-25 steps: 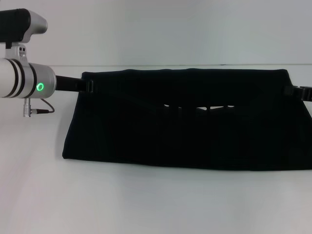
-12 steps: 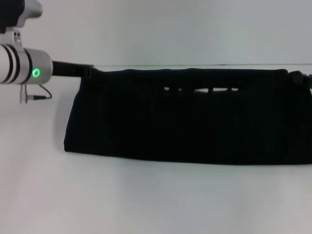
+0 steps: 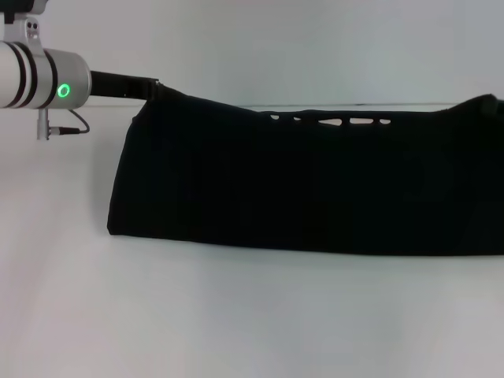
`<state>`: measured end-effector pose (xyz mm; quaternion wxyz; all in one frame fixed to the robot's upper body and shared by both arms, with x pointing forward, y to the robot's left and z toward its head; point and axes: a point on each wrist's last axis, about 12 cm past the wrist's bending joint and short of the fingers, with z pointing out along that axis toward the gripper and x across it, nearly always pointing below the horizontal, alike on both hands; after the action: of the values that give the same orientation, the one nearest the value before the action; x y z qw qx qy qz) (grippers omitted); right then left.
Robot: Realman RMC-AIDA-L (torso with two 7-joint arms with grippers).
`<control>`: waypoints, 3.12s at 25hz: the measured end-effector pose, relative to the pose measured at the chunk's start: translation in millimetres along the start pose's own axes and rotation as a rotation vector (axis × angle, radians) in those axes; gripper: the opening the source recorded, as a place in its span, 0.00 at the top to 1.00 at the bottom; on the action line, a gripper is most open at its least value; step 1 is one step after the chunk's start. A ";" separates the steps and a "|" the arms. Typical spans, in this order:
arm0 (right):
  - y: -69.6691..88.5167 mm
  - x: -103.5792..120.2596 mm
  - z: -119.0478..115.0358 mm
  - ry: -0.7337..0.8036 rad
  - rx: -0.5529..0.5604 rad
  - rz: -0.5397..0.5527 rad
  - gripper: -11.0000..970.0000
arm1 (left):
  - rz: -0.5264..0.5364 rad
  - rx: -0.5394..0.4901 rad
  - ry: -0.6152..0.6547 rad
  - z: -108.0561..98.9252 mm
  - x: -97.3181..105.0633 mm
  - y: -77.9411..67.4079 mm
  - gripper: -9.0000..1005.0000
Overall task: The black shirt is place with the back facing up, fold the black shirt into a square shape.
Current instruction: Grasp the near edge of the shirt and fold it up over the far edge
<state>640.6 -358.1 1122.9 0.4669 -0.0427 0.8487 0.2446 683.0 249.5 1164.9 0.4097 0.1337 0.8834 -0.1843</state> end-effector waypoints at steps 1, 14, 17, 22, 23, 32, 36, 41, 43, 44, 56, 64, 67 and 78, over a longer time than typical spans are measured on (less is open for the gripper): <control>0.2 -1.8 0.3 -0.002 0.001 -0.003 0.91 | 0.001 -0.001 -0.002 0.4 -0.9 -0.3 0.99; 9.0 -20.8 19.8 -0.042 0.059 -0.035 0.90 | 0.006 -0.050 -0.041 8.2 -9.6 1.5 0.99; 11.4 -20.9 25.4 -0.039 0.076 -0.042 0.90 | 0.016 -0.059 -0.042 12.8 -9.1 0.5 0.99; 16.1 -15.5 37.1 -0.018 0.114 -0.056 0.89 | 0.025 -0.084 -0.054 17.6 -7.0 0.4 0.99; 16.5 -14.4 38.7 -0.018 0.123 -0.055 0.89 | 0.027 -0.088 -0.056 18.0 -6.9 0.5 0.99; 18.9 -15.3 46.9 -0.032 0.178 -0.070 0.89 | 0.028 -0.124 -0.069 21.2 -2.7 4.4 0.99; 20.5 -17.9 48.3 -0.037 0.179 -0.079 0.88 | 0.036 -0.131 -0.073 22.6 -2.8 3.8 0.99; 21.5 -22.2 49.9 -0.047 0.190 -0.087 0.88 | 0.034 -0.140 -0.076 24.6 -2.3 3.4 0.99; 21.7 -24.2 50.6 -0.051 0.197 -0.095 0.88 | 0.034 -0.144 -0.078 25.2 -2.3 3.5 0.99; 22.0 -24.9 51.1 -0.052 0.201 -0.100 0.88 | 0.034 -0.147 -0.081 25.4 -2.5 3.4 0.99; 26.9 -20.7 57.8 -0.046 0.213 -0.109 0.87 | 0.037 -0.155 -0.080 28.1 0.6 2.4 0.99; 26.9 -17.9 58.3 -0.041 0.213 -0.105 0.86 | 0.037 -0.156 -0.080 28.7 1.2 2.0 0.99; 26.4 -18.0 58.2 -0.042 0.216 -0.104 0.86 | 0.037 -0.157 -0.081 28.7 1.0 2.0 0.99; 21.9 -22.3 54.9 -0.056 0.229 -0.098 0.85 | 0.037 -0.162 -0.089 27.3 -2.3 3.9 0.98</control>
<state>688.8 -317.5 1125.0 0.5036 -0.0238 0.8547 0.1239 704.4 240.8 1149.6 0.4613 0.1079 0.8737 -0.1105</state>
